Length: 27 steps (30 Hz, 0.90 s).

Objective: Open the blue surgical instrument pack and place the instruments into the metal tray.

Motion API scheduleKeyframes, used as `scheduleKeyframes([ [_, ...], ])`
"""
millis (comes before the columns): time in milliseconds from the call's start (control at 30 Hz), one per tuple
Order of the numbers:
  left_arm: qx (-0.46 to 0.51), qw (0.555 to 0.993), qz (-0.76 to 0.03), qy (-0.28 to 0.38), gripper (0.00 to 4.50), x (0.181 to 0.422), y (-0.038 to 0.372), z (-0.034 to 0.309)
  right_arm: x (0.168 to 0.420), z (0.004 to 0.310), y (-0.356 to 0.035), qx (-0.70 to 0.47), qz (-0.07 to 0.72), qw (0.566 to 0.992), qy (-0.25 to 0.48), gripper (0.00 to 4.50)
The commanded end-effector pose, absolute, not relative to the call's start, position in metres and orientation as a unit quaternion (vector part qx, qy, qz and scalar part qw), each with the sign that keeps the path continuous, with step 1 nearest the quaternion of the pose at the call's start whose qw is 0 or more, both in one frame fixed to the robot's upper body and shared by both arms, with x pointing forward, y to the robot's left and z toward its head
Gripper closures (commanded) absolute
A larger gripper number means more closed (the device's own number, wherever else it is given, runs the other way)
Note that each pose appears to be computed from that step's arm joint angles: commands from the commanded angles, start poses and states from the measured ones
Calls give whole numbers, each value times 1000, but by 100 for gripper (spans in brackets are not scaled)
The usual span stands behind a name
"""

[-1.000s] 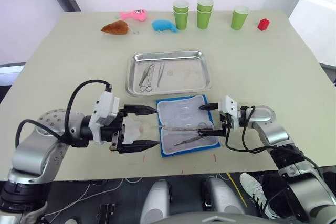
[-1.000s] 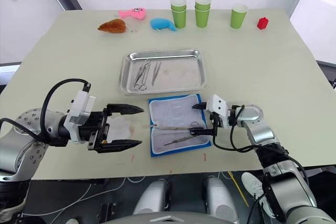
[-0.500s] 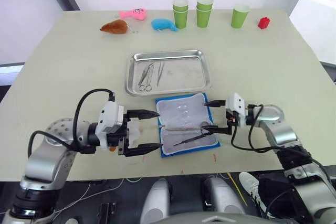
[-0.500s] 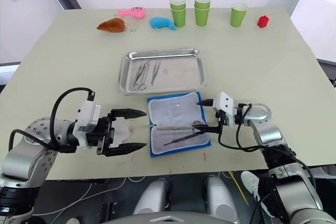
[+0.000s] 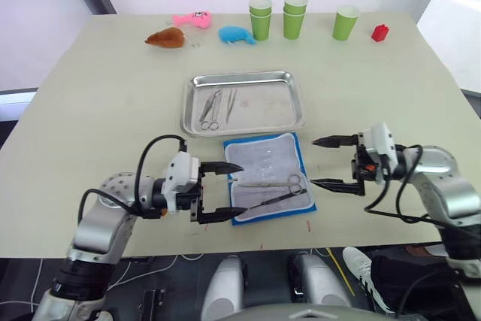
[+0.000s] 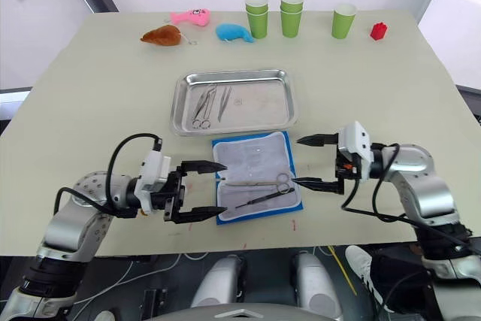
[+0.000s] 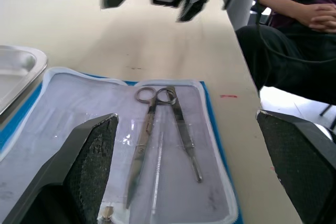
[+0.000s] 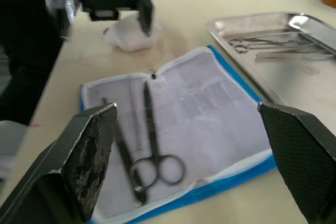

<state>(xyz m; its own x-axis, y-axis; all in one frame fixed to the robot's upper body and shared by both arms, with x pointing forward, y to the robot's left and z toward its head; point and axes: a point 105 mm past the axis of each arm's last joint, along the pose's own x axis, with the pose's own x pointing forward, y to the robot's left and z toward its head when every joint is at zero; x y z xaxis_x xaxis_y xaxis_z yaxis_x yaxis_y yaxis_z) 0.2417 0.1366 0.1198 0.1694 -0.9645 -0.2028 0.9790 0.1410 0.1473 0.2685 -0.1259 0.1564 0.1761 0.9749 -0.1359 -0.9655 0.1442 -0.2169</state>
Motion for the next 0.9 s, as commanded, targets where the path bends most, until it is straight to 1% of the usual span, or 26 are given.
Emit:
scheduleKeyframes([
  [33,133,748,-650,25,3,243,132,115,255,176,-130,-128,644,753,-42,0],
  [133,129,749,-649,27,3,249,129,108,245,180,-139,-126,638,759,-36,0],
  [233,128,756,-642,28,3,254,131,103,239,184,-140,-119,635,763,-38,0],
  [367,131,755,-642,31,3,256,131,94,231,191,-142,-113,634,764,-45,0],
  [567,144,760,-632,36,3,265,134,86,221,198,-149,-113,629,768,-40,0],
  [767,164,751,-638,55,3,272,140,73,217,204,-151,-112,628,769,-37,0],
  [900,171,737,-650,71,3,272,140,65,214,209,-147,-110,632,765,-44,0],
])
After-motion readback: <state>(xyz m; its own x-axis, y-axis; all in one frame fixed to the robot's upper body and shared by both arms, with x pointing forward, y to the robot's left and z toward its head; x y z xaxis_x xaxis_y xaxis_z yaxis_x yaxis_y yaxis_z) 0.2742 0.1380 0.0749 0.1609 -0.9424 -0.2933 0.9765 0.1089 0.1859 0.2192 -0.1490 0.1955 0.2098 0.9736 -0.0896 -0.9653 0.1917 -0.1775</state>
